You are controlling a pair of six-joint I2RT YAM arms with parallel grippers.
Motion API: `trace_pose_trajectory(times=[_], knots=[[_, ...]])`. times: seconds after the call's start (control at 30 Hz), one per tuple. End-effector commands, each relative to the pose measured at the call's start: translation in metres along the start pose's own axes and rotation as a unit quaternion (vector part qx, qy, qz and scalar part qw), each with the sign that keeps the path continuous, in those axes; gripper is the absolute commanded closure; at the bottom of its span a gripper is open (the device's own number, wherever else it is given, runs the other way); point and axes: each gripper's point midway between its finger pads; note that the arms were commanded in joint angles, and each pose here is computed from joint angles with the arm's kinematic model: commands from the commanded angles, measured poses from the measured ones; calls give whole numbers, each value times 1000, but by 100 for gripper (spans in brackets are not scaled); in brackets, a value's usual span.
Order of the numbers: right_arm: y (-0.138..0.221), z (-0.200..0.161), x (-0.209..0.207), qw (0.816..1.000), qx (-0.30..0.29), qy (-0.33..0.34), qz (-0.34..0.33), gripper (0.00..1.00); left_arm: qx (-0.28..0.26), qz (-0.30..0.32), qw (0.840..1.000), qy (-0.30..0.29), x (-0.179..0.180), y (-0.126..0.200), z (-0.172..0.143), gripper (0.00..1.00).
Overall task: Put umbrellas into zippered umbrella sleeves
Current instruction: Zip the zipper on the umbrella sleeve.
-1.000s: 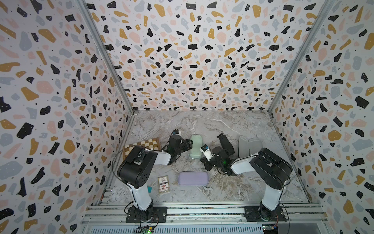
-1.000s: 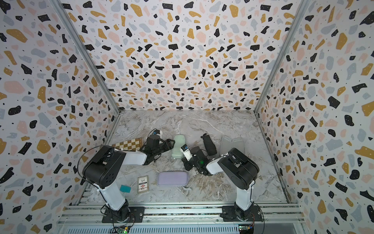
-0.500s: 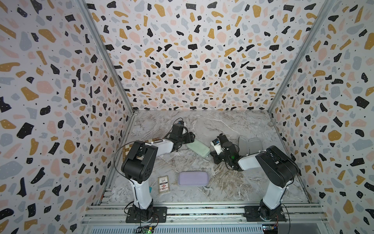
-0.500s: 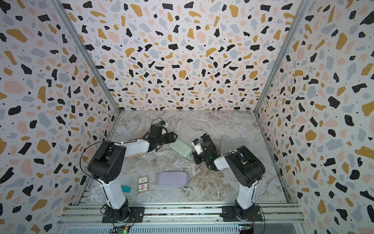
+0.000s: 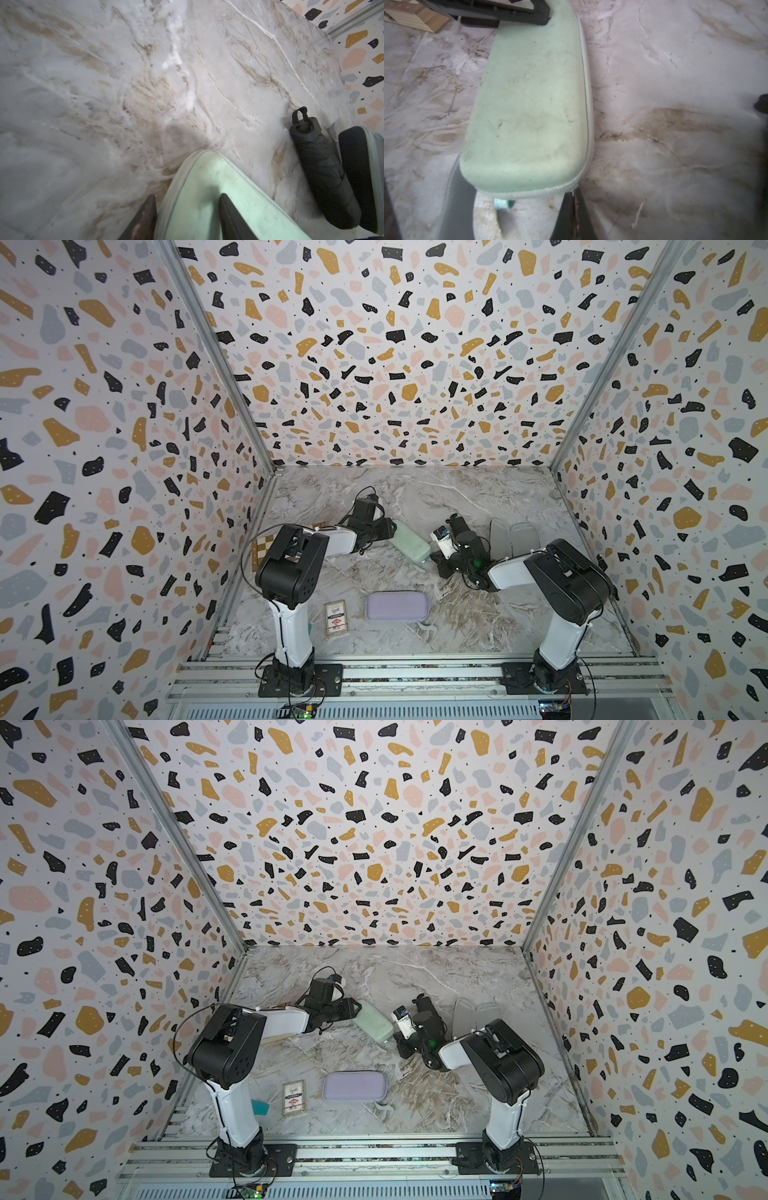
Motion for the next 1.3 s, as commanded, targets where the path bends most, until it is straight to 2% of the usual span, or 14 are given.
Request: trace_pose_trajectory(times=[0.0,0.23,0.37,0.47,0.57,0.83,1.27], knots=[[6,-7,8,1000,10,6,5,100,25,35,999,6,18,-2,-23,64],[16,-10,21,1000,3,1,5,100,16,72,997,9,31,2,-23,84],[20,-13,32,1000,1,-13,16,100,9,94,996,6,36,6,-25,90],[22,-13,43,1000,-2,-11,28,100,5,106,994,4,37,8,-28,91],[23,-9,59,999,-13,-3,47,100,6,109,994,5,37,8,-29,100],[30,10,104,993,-40,28,104,100,1,139,990,1,35,11,-37,100],[16,21,132,984,-48,52,165,100,5,128,992,14,26,7,-45,100]])
Point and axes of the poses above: each gripper's point midway between its finger pads, its own y axis back along the fingers, its own x axis along the line the jaws close on, z = x × y, and after that the axes turned 2 degrees about y, right-handed
